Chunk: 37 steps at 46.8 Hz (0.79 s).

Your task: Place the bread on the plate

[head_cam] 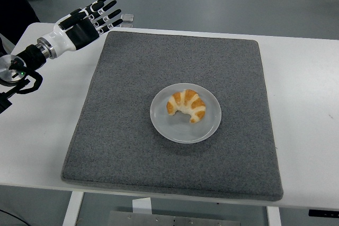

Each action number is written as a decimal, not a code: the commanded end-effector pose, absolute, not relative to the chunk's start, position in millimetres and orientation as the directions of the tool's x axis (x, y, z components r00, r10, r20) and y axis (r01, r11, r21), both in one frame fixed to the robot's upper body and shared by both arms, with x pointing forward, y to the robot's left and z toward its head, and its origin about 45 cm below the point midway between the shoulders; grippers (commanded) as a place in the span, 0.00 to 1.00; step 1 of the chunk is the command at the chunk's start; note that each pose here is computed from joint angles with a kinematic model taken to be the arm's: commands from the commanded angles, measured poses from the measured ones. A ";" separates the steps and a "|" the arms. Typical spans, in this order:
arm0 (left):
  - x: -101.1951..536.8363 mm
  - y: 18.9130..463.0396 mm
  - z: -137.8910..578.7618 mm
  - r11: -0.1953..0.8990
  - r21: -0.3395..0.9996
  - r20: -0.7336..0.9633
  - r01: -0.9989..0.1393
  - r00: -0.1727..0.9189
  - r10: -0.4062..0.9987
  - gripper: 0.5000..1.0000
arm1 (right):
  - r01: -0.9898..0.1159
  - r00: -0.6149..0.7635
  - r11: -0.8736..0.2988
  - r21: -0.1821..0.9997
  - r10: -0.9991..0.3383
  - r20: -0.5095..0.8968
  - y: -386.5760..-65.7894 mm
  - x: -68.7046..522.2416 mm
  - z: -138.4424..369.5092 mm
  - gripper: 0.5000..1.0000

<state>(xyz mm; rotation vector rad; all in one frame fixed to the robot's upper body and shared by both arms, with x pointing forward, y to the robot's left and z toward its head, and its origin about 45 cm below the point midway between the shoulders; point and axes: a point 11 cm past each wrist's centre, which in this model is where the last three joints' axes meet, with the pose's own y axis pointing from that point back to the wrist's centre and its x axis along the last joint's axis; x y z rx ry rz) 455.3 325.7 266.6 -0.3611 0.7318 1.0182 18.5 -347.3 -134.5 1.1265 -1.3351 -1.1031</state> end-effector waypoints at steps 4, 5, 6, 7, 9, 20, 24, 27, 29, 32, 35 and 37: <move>456.7 329.2 267.3 0.486 0.063 -0.688 -0.871 0.315 0.653 1.00 | -0.050 -0.037 0.139 0.989 -0.990 0.138 -346.8 18.5 -134.5 0.90; 457.0 330.6 267.6 0.484 0.064 -0.684 -0.873 0.314 0.658 1.00 | -0.050 -0.037 0.141 0.989 -0.990 0.139 -347.0 18.5 -134.5 0.90; 457.5 332.7 268.0 0.478 0.066 -0.681 -0.876 0.311 0.663 1.00 | -0.050 -0.038 0.139 0.989 -0.990 0.138 -346.8 18.6 -134.5 0.91; 457.6 333.6 268.3 0.478 0.068 -0.677 -0.876 0.311 0.667 1.00 | -0.050 -0.038 0.139 0.989 -0.990 0.138 -346.8 18.6 -134.5 0.90; 457.7 335.4 267.6 0.474 0.074 -0.673 -0.878 0.306 0.673 1.00 | -0.050 -0.038 0.138 0.989 -0.990 0.136 -346.7 18.6 -134.5 0.90; 460.3 359.5 264.0 0.415 0.098 -0.655 -0.905 0.255 0.711 1.00 | -0.049 -0.041 0.133 0.990 -0.990 0.131 -346.2 17.8 -134.7 0.90; 460.9 365.3 263.2 0.399 0.103 -0.650 -0.911 0.242 0.720 1.00 | -0.049 -0.043 0.133 0.990 -0.990 0.131 -346.1 17.8 -134.7 0.90; 461.3 367.6 263.3 0.394 0.105 -0.646 -0.913 0.238 0.725 1.00 | -0.049 -0.043 0.133 0.990 -0.990 0.131 -346.1 17.8 -134.7 0.90; 461.6 367.7 263.6 0.394 0.106 -0.642 -0.913 0.240 0.729 1.00 | -0.048 -0.043 0.133 0.990 -0.990 0.131 -346.1 17.6 -134.7 0.90; 462.8 369.5 266.0 0.391 0.107 -0.630 -0.914 0.242 0.738 1.00 | -0.046 -0.043 0.130 0.990 -0.991 0.128 -345.5 16.7 -134.8 0.90; 464.0 371.0 268.0 0.388 0.107 -0.620 -0.915 0.243 0.746 1.00 | -0.044 -0.042 0.124 0.991 -0.992 0.122 -343.4 16.5 -135.1 0.90; 464.3 371.1 268.8 0.389 0.107 -0.615 -0.915 0.247 0.749 1.00 | -0.044 -0.042 0.122 0.991 -0.992 0.121 -342.8 16.5 -135.2 0.91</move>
